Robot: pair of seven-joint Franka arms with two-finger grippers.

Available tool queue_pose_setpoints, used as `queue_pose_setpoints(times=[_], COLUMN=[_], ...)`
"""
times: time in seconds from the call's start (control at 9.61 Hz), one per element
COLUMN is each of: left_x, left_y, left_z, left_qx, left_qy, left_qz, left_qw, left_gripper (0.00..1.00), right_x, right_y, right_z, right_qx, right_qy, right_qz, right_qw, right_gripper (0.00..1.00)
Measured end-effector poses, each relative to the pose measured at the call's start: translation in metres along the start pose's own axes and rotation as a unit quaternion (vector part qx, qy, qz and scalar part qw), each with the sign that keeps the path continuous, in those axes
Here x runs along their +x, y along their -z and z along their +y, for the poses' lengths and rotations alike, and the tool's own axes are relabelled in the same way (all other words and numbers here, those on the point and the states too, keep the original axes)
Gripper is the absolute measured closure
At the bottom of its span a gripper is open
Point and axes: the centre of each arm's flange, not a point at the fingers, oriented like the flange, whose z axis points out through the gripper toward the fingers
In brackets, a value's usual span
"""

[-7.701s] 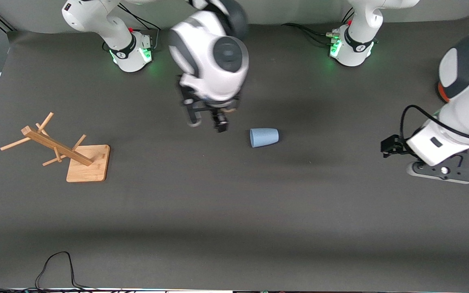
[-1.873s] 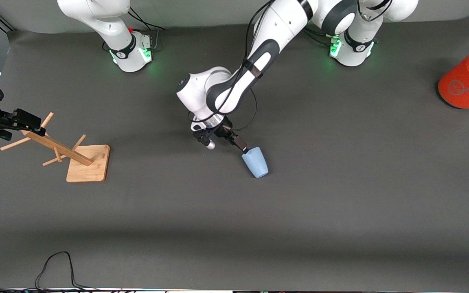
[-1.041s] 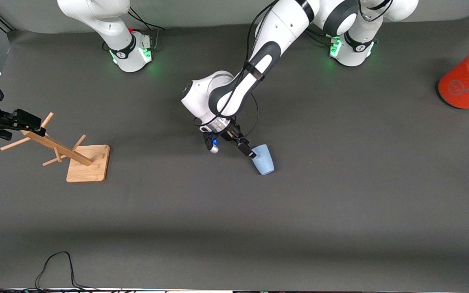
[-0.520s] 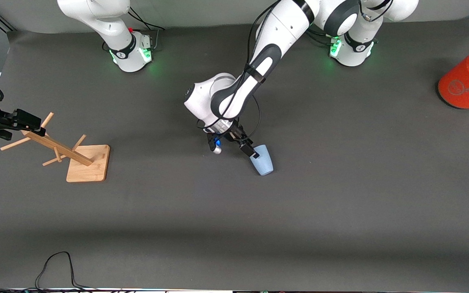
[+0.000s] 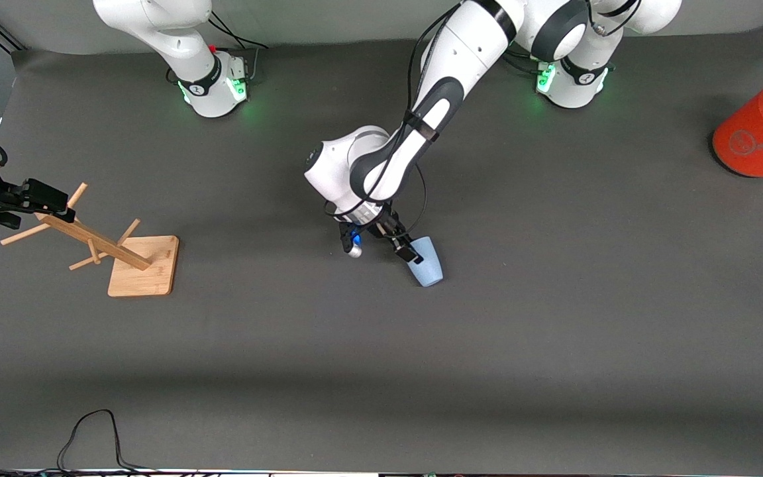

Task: Rotate and upright cup with both arms
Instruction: 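Rotate the cup with the left gripper until its opening faces up, then lower the cup upright onto the table with the left gripper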

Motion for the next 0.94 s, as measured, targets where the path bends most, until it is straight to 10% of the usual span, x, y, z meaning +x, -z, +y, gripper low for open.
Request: queue_pose_setpoints(times=[0.52,0.94], left_x=[-0.014,-0.063], left_y=[-0.005,0.026], left_z=[-0.058,-0.193], left_qx=[-0.020,-0.167], left_qy=[0.007,0.153], left_qz=[0.005,0.059], left_qw=[1.000,0.972], left_gripper=[0.91,0.92], right_x=[0.000,0.000], right_y=[-0.001,-0.002], right_z=[0.001,0.002], right_qx=[0.000,0.000], right_qy=[-0.001,-0.001], right_qz=[-0.001,-0.002], right_qw=[1.000,1.000], right_gripper=[0.00,0.00])
